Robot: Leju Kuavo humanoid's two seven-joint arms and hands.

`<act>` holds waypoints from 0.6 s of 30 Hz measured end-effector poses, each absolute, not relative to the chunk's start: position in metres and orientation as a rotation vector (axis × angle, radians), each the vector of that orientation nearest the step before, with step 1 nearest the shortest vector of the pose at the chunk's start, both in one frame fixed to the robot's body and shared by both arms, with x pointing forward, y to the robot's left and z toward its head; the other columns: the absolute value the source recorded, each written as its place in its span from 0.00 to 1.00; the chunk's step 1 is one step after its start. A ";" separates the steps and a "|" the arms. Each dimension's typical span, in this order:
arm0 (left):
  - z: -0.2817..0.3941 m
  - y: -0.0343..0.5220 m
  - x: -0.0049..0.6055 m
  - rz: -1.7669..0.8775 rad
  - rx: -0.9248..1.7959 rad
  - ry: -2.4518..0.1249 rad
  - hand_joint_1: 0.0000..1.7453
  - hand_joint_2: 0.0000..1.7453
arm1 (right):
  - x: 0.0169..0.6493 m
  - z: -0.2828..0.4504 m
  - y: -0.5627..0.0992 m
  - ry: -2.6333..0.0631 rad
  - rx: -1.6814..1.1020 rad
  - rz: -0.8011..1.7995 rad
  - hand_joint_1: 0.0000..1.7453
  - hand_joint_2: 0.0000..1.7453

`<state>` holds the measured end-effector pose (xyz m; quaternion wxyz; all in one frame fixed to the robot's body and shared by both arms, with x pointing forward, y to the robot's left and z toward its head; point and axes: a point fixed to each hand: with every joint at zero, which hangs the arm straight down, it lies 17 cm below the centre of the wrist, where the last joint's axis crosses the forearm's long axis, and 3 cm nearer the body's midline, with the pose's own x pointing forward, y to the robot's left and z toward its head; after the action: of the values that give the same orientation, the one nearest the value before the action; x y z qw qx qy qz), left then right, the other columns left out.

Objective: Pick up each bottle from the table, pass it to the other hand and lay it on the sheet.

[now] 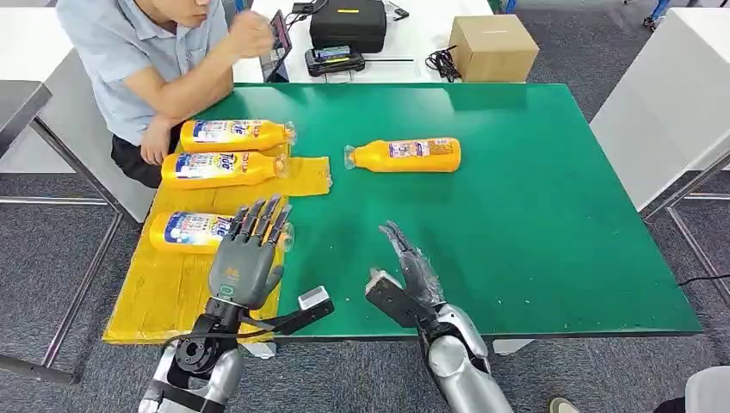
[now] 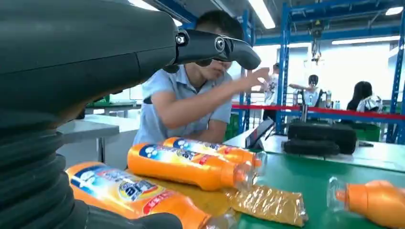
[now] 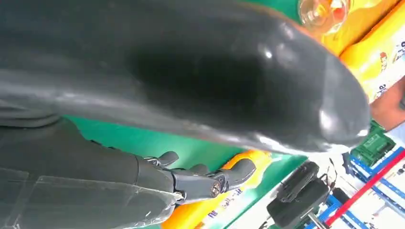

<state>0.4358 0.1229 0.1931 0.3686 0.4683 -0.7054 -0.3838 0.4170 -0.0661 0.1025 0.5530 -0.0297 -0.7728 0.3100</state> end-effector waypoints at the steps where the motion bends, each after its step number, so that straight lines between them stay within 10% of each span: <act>1: 0.196 0.122 0.434 -0.975 1.203 -1.827 0.00 1.00 | 0.417 0.104 -0.066 -1.829 -0.070 0.731 0.00 0.00; 18: 0.221 0.101 0.376 -0.428 0.449 -2.065 0.00 1.00 | 0.425 0.086 -0.180 -1.702 -0.450 0.855 0.00 0.00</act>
<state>0.3764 0.1014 0.2213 0.4730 0.1836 -0.8438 -0.1749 0.4246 -0.1804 0.0857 0.5583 -0.1906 -0.7215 0.3625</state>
